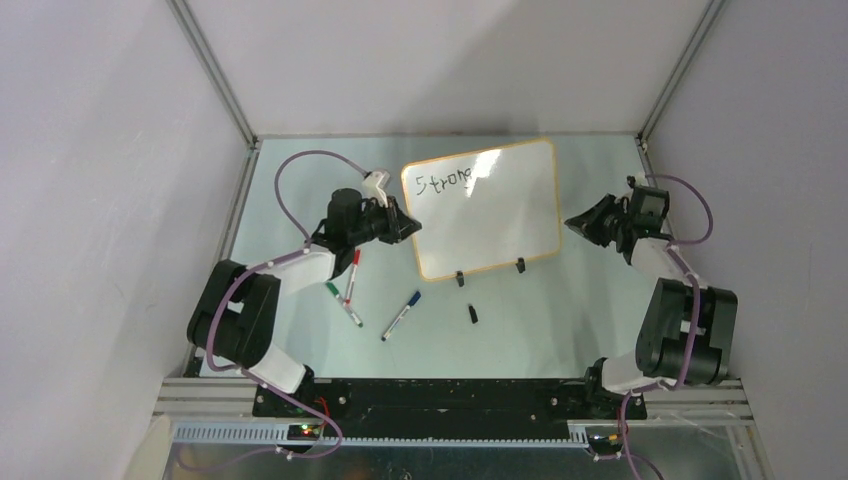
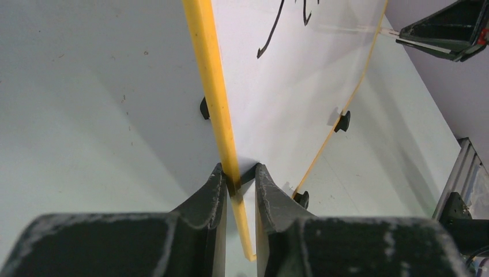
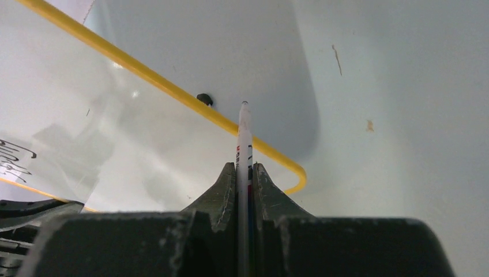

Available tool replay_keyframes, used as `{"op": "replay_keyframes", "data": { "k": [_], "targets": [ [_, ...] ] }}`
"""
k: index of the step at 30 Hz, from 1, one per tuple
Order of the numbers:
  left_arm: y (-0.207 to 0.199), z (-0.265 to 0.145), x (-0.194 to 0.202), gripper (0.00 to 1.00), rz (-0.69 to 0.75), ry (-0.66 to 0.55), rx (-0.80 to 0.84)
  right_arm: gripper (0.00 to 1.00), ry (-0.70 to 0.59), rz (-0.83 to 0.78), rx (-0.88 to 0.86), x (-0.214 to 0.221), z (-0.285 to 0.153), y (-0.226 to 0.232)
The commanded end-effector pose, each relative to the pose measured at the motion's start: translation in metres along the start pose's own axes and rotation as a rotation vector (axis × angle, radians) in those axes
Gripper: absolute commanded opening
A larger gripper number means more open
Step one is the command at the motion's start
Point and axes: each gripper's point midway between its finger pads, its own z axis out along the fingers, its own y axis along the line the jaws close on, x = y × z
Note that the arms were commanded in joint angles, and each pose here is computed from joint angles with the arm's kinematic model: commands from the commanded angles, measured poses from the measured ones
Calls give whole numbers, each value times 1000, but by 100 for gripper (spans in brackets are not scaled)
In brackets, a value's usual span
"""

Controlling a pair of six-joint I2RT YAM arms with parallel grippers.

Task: Write a sentence on the whiteboard
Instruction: Adjust the whiteboard at the center of the board.

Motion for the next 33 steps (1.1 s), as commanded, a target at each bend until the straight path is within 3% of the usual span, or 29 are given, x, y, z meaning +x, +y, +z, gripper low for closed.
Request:
{"op": "replay_keyframes", "data": {
  "k": [1,5,13,18,24,28,33],
  "targets": [
    [-17,9,38,3,22,129,80,0,154,3,-162,51,-25,38],
    [-13,6,37,14,24,115,51,0,82,-12,-74,42,-33,27],
    [-15,-18,24,42,39,27,1,0,-303,38,231,-16,-73,-5],
    [-5,-38,22,49,0,-44,-89,0,-476,-2,184,-40,-101,23],
    [-2,-51,21,66,-76,-143,-120,0,-516,-108,-15,-39,-113,100],
    [4,-52,18,67,-95,-211,-138,0,-537,-256,-67,-42,-107,152],
    [4,-53,12,67,-76,-278,-124,0,-412,-364,-152,-28,-75,202]
  ]
}}
